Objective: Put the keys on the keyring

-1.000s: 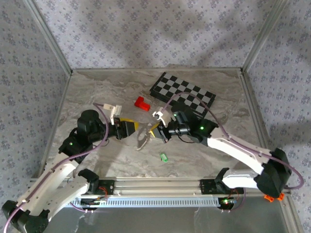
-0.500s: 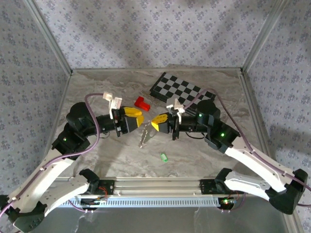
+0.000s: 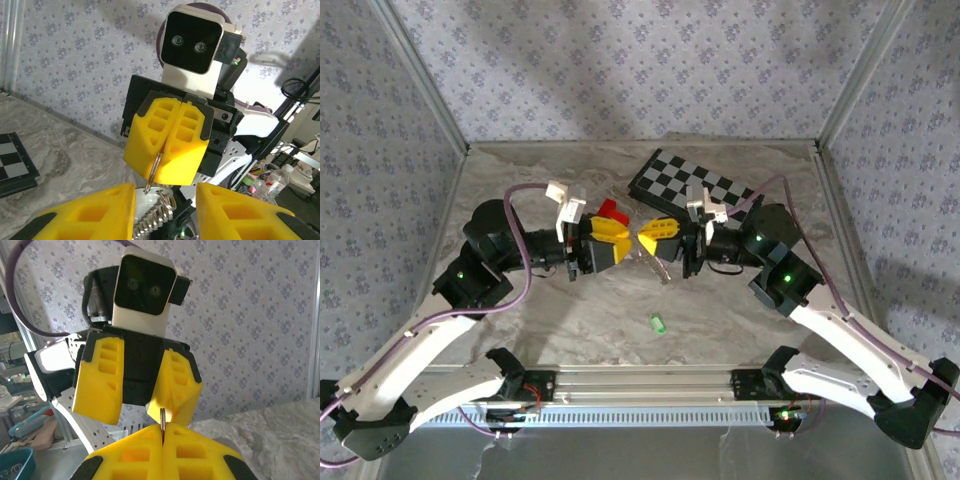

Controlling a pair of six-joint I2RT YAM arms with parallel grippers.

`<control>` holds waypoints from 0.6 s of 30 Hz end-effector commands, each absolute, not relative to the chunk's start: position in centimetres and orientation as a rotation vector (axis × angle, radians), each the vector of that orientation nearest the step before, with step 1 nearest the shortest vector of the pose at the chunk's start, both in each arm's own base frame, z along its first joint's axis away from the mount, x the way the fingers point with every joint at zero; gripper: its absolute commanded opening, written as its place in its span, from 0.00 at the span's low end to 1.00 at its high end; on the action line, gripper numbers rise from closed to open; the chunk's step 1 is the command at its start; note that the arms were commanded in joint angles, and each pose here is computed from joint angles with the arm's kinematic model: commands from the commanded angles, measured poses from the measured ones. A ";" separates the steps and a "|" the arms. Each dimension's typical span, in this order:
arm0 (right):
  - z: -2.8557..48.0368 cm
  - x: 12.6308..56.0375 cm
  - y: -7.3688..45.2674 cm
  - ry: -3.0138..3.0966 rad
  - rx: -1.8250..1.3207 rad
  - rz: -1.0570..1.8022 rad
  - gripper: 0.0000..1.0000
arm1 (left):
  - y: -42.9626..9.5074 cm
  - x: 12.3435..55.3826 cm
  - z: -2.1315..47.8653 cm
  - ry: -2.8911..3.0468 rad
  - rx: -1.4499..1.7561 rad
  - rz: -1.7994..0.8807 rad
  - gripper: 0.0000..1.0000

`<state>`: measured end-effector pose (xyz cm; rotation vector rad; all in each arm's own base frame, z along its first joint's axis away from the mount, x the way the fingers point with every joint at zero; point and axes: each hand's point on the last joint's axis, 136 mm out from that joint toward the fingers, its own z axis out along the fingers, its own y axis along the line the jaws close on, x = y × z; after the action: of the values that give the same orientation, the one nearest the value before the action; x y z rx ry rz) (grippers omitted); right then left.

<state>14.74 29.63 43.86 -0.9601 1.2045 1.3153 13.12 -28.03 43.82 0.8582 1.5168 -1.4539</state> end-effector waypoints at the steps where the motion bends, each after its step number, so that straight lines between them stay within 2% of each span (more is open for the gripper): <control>1: 48.0 13.1 28.4 1.053 -0.946 1.347 0.00 | -27.9 11.6 46.8 1.377 0.929 -1.460 0.35; 18: 48.3 12.8 28.3 1.031 -0.947 1.377 0.00 | -28.9 11.9 48.3 1.312 0.957 -1.422 0.23</control>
<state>13.86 29.25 45.74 -0.9508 1.1254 1.3729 12.54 -29.07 45.90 0.9339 1.4197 -1.4375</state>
